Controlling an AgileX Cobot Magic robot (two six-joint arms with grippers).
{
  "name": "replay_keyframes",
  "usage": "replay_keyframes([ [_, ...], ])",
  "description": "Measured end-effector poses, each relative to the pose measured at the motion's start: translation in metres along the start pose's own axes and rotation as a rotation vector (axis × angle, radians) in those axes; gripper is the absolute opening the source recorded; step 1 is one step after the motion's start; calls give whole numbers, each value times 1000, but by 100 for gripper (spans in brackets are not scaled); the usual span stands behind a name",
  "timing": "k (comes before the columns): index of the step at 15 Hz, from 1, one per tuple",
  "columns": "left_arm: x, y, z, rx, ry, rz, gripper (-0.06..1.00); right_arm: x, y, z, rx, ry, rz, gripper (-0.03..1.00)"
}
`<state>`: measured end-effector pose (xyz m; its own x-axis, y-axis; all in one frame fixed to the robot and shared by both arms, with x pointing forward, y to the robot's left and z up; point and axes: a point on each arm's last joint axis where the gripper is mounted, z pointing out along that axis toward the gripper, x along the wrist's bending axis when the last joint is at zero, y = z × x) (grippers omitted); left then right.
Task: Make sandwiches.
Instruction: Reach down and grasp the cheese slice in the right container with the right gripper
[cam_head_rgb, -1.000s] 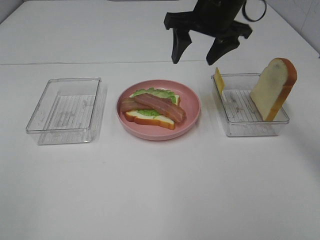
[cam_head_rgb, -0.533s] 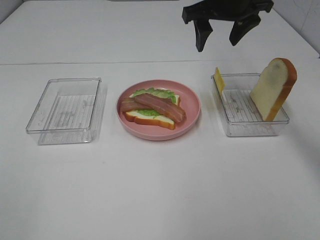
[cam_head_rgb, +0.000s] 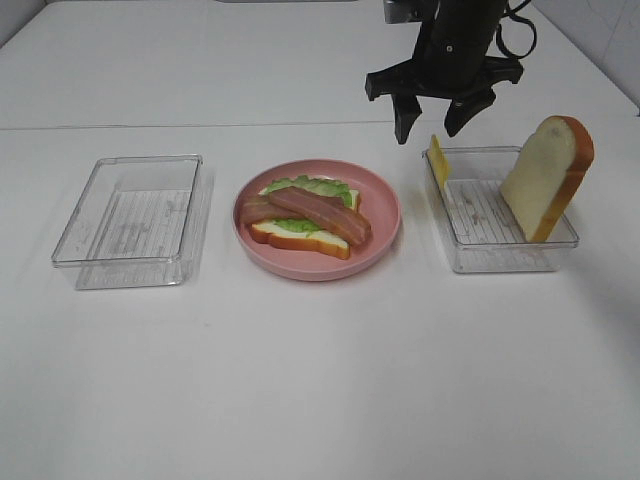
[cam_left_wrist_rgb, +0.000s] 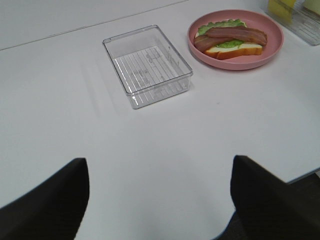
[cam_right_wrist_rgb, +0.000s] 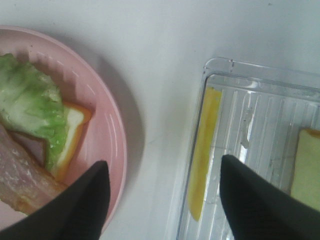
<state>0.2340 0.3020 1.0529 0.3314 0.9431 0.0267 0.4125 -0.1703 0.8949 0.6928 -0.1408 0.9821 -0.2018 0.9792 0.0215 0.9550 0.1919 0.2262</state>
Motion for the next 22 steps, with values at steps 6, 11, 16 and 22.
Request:
replay_keyframes([
  [6, 0, 0, 0, 0, 0, 0, 74, -4, 0, 19, 18, -50, 33, 59],
  [11, 0, 0, 0, 0, 0, 0, 74, -3, 0, 20, 19, -43, 37, 56],
  [16, 0, 0, 0, 0, 0, 0, 74, -3, 0, 20, 23, -35, 59, 56],
  [22, 0, 0, 0, 0, 0, 0, 74, -14, 1, 20, 38, 10, 121, 56],
])
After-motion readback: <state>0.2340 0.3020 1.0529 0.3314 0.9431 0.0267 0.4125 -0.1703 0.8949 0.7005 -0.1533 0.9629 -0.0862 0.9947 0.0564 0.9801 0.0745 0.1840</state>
